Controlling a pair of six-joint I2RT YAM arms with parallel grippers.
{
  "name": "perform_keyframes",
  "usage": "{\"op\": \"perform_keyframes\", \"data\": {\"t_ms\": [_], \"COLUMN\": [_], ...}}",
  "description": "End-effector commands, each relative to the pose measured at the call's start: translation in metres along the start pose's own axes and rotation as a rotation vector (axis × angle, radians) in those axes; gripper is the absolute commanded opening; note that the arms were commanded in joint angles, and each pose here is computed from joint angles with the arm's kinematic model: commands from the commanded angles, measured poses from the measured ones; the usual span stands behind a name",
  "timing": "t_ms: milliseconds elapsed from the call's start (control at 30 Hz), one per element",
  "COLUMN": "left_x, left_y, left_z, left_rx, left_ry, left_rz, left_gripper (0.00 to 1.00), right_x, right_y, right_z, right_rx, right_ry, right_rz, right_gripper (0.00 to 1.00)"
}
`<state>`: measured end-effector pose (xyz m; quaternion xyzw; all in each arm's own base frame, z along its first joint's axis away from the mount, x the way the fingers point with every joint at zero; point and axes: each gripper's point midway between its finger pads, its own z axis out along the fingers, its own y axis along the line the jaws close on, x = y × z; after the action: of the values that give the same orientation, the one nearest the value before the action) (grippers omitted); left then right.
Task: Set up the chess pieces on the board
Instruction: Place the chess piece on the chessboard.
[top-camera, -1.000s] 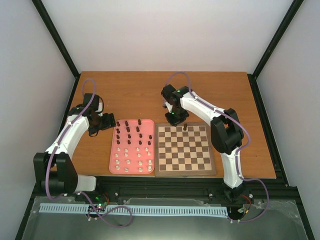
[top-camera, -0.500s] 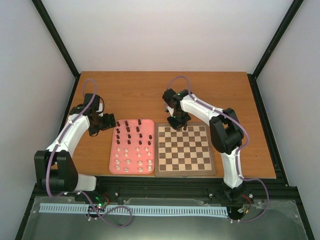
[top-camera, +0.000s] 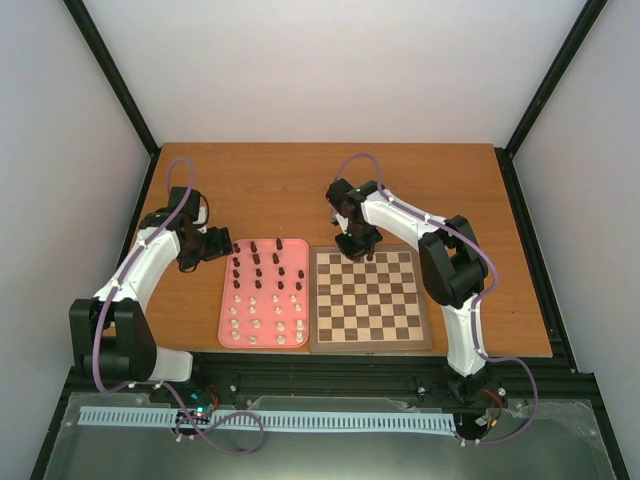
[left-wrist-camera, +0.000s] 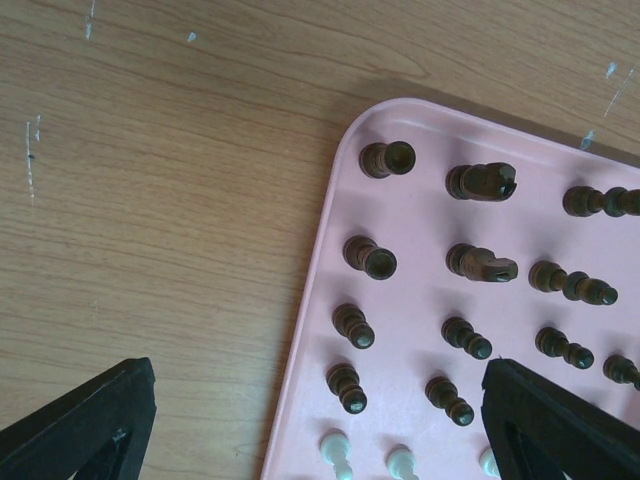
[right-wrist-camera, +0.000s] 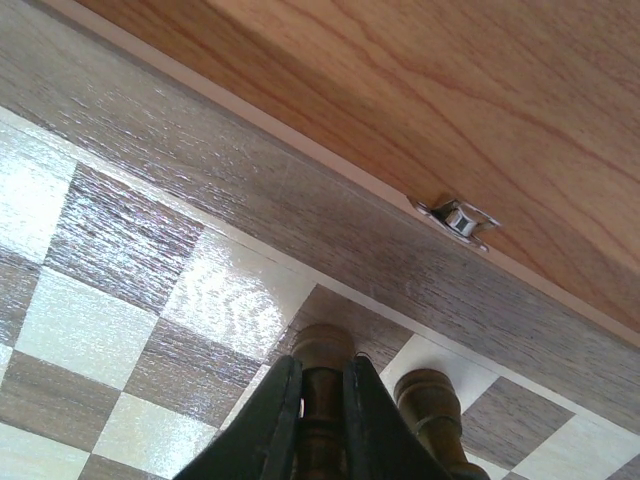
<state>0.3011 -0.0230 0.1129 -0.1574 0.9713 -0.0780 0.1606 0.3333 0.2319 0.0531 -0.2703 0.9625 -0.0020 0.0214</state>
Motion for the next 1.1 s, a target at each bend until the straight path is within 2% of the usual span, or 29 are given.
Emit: {"op": "perform_keyframes", "data": {"t_ms": [0, 367, 733, 900, 1067], "left_x": [-0.009, -0.007, -0.008, -0.007, -0.008], "left_y": [-0.004, -0.004, -0.006, -0.007, -0.008], "left_z": [-0.004, -0.004, -0.004, -0.004, -0.005], "left_rx": [0.018, 0.020, 0.029, 0.036, 0.038], "left_ry": [-0.022, -0.021, -0.020, -0.017, -0.020], "left_rz": [0.010, 0.011, 0.011, 0.009, 0.011], "left_gripper": [1.00, 1.00, 1.00, 1.00, 1.00], "right_x": [0.000, -0.004, -0.020, -0.026, -0.041], "right_y": [-0.004, -0.002, 0.001, -0.002, 0.000], "right_z": [0.000, -0.010, -0.044, -0.060, -0.077], "right_rx": [0.012, 0.003, -0.020, -0.004, -0.015], "right_ry": [-0.003, -0.034, -0.113, -0.150, -0.197], "right_rz": [0.003, -0.002, -0.002, 0.003, 0.007], "right_gripper": [0.10, 0.19, 0.26, 0.36, 0.59]}}
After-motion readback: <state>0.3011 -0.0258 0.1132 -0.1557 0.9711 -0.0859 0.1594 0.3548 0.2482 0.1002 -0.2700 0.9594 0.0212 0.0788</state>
